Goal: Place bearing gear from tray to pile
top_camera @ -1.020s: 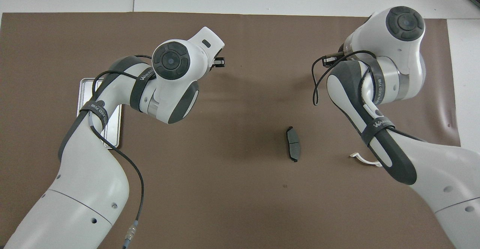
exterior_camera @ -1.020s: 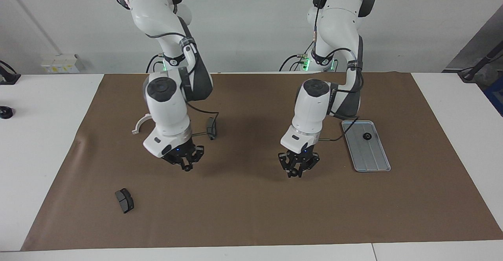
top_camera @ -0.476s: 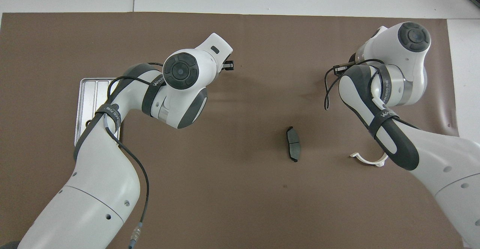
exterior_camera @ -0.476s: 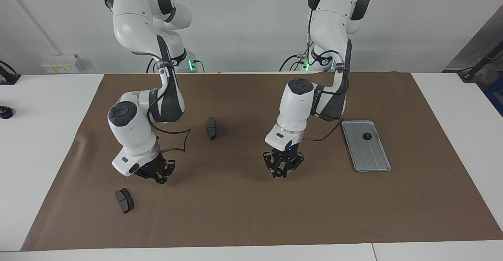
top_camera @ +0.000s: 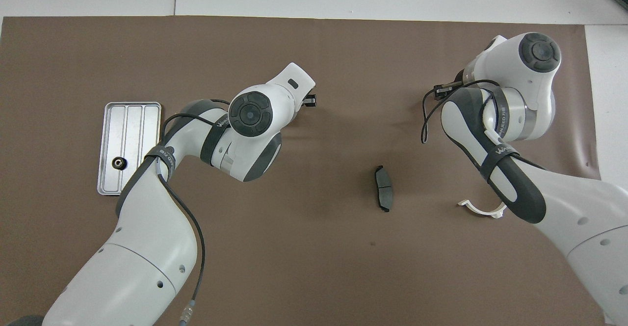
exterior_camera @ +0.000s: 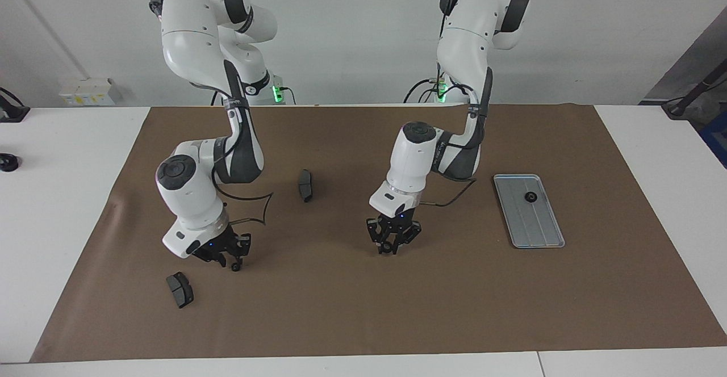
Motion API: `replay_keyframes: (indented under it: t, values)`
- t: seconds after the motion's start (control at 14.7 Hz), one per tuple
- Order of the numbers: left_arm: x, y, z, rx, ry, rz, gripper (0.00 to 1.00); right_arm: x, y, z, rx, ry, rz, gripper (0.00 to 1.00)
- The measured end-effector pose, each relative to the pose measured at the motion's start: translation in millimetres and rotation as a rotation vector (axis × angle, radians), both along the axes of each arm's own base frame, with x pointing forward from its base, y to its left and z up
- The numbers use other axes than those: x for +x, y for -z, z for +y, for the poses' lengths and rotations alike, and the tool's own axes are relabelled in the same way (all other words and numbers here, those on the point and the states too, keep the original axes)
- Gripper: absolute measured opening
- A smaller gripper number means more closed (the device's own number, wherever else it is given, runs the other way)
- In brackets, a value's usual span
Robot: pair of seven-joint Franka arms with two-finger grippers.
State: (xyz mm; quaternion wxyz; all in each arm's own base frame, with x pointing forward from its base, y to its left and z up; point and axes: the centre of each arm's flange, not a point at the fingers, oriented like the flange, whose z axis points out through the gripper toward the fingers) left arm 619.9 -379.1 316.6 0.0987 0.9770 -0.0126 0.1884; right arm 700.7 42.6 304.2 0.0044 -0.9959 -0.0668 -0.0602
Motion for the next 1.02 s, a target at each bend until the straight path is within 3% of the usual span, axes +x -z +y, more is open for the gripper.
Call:
replay_keyframes:
  t: [0.27, 0.41, 0.68, 1.02]
  values:
    - [13, -13, 13, -0.017, -0.037, -0.02, 0.82, 0.8, -19, 16, 0.011, -0.004, -0.021, 0.99]
    - [22, -21, 31, -0.016, -0.066, -0.023, 1.0, -1.8, -42, 39, 0.023, 0.042, -0.016, 1.0]
    - [29, -49, 84, 0.033, -0.099, 0.016, 1.0, -10.8, -69, 116, 0.055, 0.152, -0.013, 1.0]
    - [6, -69, 187, 0.129, -0.045, 0.051, 1.0, -13.2, -49, 233, 0.091, 0.177, -0.027, 1.0]
